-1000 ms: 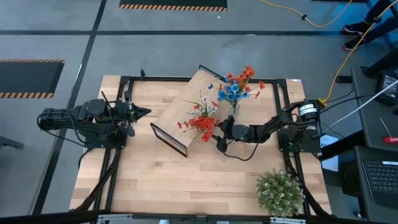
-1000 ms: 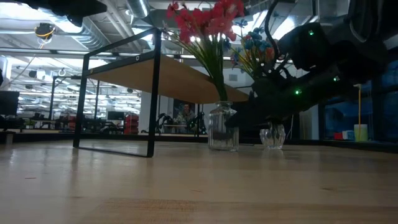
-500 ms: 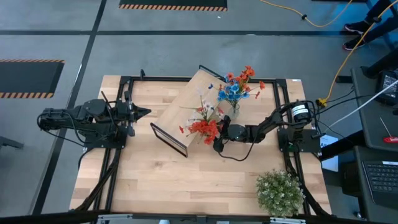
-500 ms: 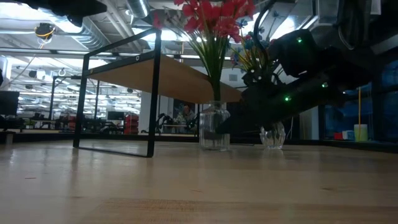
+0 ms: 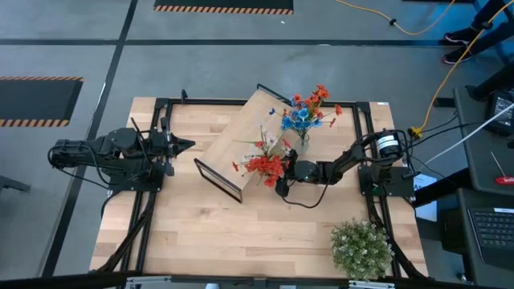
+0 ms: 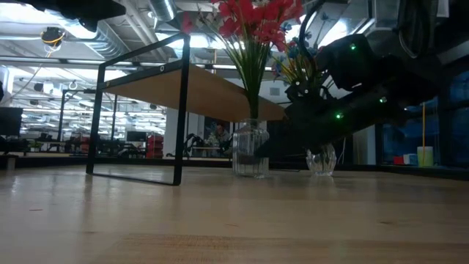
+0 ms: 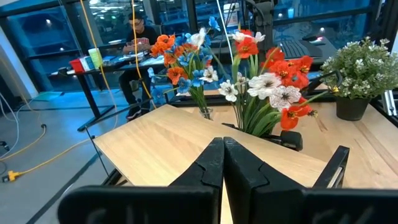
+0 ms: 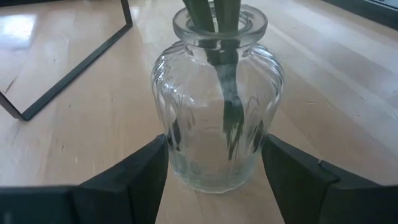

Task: Pick and place flowers into a vace then onto a shelf
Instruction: Put the left transparent flower vase with flowers on the shelf

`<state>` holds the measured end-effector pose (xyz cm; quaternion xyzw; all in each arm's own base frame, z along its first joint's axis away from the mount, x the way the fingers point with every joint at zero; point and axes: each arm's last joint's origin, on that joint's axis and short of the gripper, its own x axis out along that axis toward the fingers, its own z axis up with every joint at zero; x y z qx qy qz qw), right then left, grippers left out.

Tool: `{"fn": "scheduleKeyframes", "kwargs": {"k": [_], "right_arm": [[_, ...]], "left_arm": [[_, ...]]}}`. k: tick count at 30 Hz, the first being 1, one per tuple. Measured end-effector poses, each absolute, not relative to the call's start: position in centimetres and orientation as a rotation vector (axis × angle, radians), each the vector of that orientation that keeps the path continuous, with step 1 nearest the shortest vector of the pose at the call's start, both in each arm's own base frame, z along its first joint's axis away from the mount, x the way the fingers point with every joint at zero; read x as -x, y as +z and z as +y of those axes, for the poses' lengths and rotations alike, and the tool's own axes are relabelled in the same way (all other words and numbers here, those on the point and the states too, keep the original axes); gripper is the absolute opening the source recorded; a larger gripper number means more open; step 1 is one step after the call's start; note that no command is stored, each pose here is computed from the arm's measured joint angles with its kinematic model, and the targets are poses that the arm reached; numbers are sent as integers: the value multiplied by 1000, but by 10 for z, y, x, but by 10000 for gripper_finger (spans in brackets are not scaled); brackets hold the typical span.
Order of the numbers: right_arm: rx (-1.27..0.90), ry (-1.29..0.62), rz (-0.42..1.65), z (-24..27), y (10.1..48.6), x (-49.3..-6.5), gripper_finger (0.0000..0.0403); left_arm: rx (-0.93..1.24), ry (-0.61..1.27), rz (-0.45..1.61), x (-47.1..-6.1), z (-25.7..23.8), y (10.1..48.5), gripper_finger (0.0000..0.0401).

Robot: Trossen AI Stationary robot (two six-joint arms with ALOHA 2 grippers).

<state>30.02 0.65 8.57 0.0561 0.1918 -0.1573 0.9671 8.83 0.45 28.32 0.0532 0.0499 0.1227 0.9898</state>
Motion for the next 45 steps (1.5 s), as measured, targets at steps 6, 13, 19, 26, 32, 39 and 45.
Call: {"fn": "scheduleKeyframes", "kwargs": {"k": [6, 13, 19, 26, 32, 39, 45], "right_arm": [[-112, -322, 422, 6, 88, -298, 244], [-94, -313, 471, 9, 101, -292, 245], [-135, -333, 546, 11, 105, -285, 249], [-121, -301, 553, 20, 106, -284, 249], [-155, -314, 576, 22, 104, -283, 250], [-147, -313, 608, 21, 101, -281, 250], [-136, -310, 613, 21, 100, -280, 250]], "left_arm": [[-107, 246, 100, -88, 5, 283, 2], [-107, 247, 100, -88, 5, 283, 5], [-107, 246, 101, -88, 5, 283, 2], [-106, 247, 101, -88, 5, 283, 5], [-106, 246, 101, -88, 5, 283, 2], [-106, 247, 101, -88, 5, 283, 5], [-106, 247, 101, -88, 5, 283, 2]]}}
